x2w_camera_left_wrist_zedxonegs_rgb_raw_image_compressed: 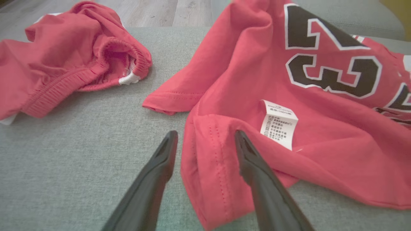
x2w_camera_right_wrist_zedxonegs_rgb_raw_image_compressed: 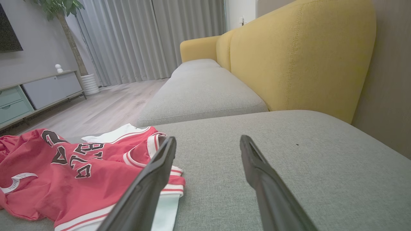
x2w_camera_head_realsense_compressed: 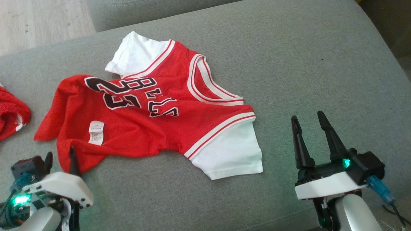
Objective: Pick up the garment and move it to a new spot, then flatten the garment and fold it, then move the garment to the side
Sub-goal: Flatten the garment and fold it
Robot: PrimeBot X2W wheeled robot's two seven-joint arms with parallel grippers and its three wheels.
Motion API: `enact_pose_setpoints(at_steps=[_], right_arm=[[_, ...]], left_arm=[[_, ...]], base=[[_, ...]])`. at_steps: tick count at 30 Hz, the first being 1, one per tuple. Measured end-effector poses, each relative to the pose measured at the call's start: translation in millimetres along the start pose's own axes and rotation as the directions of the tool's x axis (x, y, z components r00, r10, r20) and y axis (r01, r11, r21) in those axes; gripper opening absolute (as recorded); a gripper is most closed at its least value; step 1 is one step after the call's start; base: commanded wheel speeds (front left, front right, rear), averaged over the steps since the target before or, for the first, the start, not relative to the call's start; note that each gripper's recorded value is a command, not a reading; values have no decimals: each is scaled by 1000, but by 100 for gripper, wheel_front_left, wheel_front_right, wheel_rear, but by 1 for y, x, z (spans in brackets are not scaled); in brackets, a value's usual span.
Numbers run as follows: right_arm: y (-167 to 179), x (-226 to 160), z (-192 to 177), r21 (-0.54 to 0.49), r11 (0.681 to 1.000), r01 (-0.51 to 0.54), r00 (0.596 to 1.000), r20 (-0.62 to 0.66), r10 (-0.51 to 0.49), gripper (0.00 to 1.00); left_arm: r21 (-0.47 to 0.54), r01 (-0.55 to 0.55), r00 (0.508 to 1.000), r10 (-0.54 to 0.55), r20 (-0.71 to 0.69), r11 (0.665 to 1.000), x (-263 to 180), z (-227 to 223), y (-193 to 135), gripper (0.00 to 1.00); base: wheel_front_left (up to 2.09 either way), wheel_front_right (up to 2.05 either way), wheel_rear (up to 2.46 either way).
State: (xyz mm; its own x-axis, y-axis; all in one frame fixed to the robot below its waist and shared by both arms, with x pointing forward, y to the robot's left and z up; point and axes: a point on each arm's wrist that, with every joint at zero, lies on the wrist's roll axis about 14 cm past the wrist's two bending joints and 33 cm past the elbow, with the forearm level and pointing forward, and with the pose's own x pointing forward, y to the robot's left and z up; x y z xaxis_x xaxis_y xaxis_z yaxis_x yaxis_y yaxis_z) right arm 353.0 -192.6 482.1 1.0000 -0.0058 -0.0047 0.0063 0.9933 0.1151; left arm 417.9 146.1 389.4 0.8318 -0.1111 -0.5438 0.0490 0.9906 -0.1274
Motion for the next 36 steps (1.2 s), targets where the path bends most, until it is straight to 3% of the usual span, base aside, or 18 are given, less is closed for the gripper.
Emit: enact_pose_setpoints(at_steps=[3, 8, 11, 12, 13, 36], right_arm=[[1, 0, 0, 0, 1000, -2, 1000, 0, 2, 100], [0, 0, -1, 0, 1000, -1, 1000, -3, 1, 100], [0, -1, -1, 0, 1000, 2, 1000, -4, -2, 100], [-1, -1, -1, -1, 1000, 3, 1000, -5, -3, 100], [-1, -1, -1, -1, 1000, 4, 1000, -5, -4, 100], [11, 4, 2, 6, 999, -35, 999, 11, 35, 100]], left_arm=[[-2, 7, 1000, -7, 3, 1000, -1, 1, -1, 50], [-1, 32, 999, -32, -7, 999, 0, -1, -7, 42], [-2, 45, 999, -45, -10, 999, 1, -1, -10, 17], [-2, 53, 998, -53, -15, 999, 1, -2, -11, 4], [-1, 58, 998, -58, -20, 998, 1, -3, -12, 0], [-23, 82, 996, -83, -19, 996, -16, -9, -11, 3]], base=[[0, 0, 0], [0, 0, 0], [0, 0, 0], [0, 0, 0], [0, 0, 0], [0, 0, 0]])
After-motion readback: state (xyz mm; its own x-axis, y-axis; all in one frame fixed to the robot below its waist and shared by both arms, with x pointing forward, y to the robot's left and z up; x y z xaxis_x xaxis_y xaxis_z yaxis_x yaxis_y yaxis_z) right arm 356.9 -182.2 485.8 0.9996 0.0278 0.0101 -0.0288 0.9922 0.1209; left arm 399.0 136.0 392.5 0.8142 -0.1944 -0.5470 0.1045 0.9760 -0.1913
